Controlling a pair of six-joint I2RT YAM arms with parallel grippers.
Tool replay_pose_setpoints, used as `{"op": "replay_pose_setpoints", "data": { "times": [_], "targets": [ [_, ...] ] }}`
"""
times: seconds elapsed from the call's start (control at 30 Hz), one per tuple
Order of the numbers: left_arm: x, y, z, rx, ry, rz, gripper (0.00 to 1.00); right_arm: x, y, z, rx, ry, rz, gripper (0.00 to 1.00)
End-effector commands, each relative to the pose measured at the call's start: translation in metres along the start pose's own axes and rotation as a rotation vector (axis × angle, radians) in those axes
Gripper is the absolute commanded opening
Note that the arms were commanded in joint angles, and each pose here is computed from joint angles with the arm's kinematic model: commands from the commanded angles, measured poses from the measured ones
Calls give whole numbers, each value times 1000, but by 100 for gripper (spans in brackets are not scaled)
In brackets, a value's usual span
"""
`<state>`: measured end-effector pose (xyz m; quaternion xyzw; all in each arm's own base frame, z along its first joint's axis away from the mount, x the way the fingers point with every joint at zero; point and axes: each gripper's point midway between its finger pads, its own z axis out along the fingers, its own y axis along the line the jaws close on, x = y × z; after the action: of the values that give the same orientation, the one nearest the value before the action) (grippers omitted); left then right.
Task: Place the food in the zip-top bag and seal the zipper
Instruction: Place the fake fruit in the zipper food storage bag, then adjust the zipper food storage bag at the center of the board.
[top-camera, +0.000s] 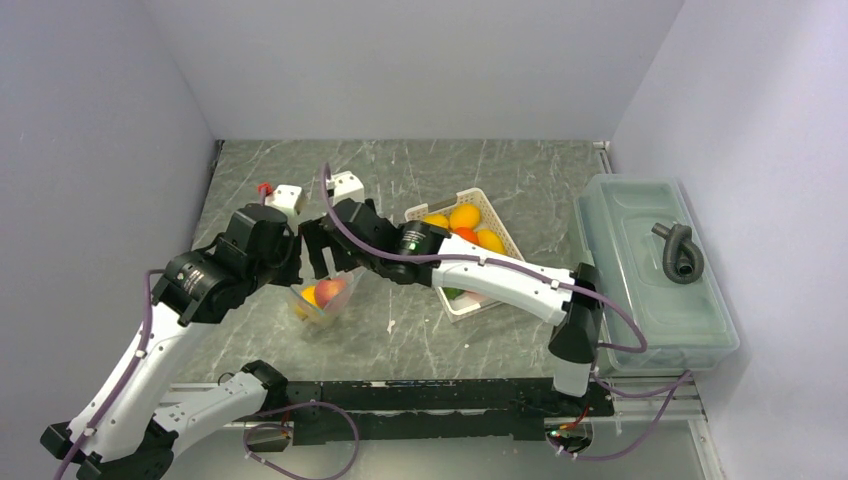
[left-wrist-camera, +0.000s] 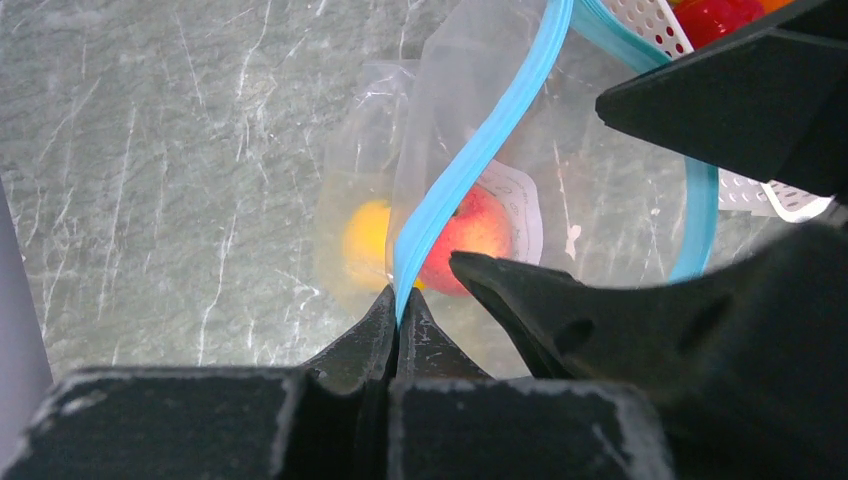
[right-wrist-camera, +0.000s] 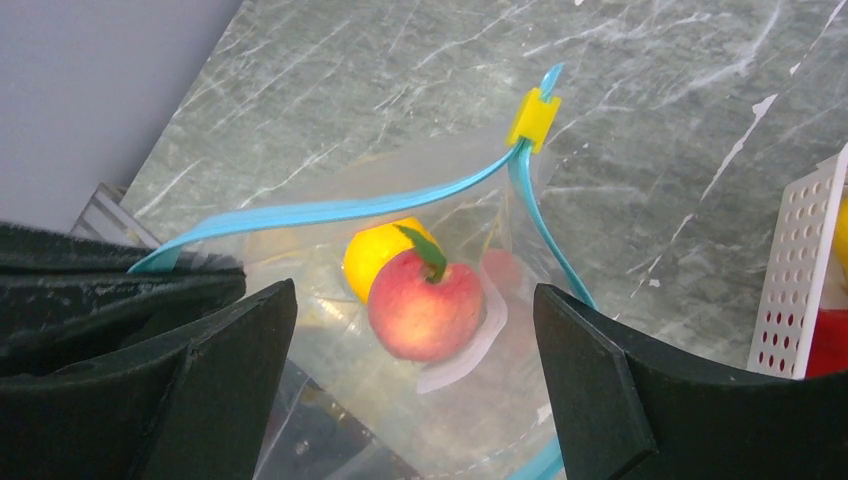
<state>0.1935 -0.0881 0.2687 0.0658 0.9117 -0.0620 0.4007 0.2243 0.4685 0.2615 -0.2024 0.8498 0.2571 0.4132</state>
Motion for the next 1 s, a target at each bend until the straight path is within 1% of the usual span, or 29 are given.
{"op": "replay_pose_setpoints", "data": {
  "times": [0.0,0.27,0.37,0.5,0.67,0.83,0.97],
  "targets": [
    [-7,-1,-1,3,-25,7,0,-31,18,-35,-114,-82,42,91],
    [-7,-1,2,-4,-16,2,0,-39,28,-74,-241,-114,68,87],
    [-7,-1,3,-5,-9,1,0,-39,23,-87,-249,-126,77,86],
    [-6,-1,4,-8,-2,0,0,-32,9,-97,-216,-122,90,84],
    [-5,-2,6,-7,6,0,0,-9,-1,-94,-193,-69,103,80],
    [-3,-3,10,-10,19,-7,0,16,-3,-81,-191,-10,122,77],
    [-2,-4,12,-11,25,-7,0,27,-6,-70,-168,12,136,73]
  ]
}}
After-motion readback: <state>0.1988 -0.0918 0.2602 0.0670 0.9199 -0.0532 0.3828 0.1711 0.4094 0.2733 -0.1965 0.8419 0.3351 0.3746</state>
